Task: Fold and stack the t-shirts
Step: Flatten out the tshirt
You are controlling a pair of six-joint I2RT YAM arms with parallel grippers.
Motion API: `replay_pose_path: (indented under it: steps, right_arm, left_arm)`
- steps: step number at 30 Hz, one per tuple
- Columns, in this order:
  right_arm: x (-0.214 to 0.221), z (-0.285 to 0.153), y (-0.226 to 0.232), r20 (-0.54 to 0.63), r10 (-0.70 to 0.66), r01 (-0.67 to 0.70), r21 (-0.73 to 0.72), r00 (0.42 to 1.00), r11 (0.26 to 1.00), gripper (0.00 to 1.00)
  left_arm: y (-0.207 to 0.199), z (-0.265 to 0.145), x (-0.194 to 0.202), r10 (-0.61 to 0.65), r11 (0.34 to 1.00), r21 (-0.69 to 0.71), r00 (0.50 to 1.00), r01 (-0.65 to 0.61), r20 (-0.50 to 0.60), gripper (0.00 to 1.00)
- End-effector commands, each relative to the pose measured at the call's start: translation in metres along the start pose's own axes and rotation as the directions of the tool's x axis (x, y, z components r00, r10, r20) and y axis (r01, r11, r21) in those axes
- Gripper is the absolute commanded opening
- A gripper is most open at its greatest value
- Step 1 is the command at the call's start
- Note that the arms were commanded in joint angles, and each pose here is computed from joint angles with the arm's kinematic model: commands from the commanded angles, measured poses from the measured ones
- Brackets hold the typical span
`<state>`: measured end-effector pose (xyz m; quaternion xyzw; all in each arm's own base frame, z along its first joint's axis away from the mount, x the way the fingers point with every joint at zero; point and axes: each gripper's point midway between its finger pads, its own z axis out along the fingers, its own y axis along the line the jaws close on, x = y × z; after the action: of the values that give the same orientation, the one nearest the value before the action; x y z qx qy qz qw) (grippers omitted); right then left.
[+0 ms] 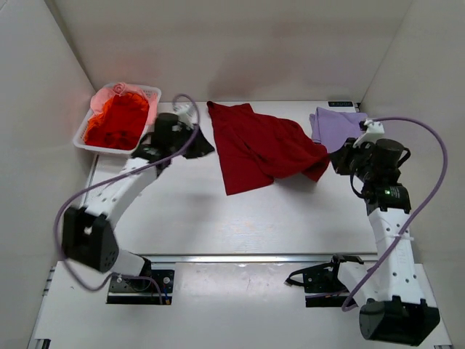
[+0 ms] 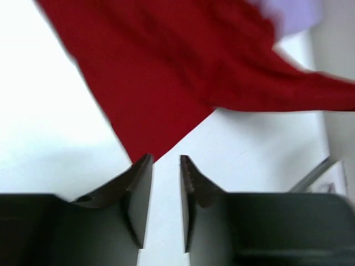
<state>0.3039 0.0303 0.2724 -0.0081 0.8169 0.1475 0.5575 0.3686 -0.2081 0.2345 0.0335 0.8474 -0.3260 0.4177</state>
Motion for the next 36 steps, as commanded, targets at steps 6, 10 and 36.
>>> replay_pose_path:
  steps: [6,10,36]
  right_arm:
    - [0.040,0.013,-0.006,-0.066,0.048,-0.048,0.004,0.997,0.999,0.00]
    - [0.056,0.020,-0.009,-0.094,0.070,-0.071,-0.002,0.993,0.997,0.00]
    - [0.053,0.017,-0.006,-0.070,0.076,-0.078,-0.025,0.995,0.997,0.00]
  left_arm:
    - [0.064,0.079,0.093,-0.086,0.972,-0.234,0.964,0.026,-0.251,0.62]
    - [0.070,0.099,0.114,-0.103,0.962,-0.274,0.945,0.015,-0.311,0.71]
    - [0.072,0.123,0.232,-0.067,0.897,-0.383,0.790,-0.219,-0.610,0.00]
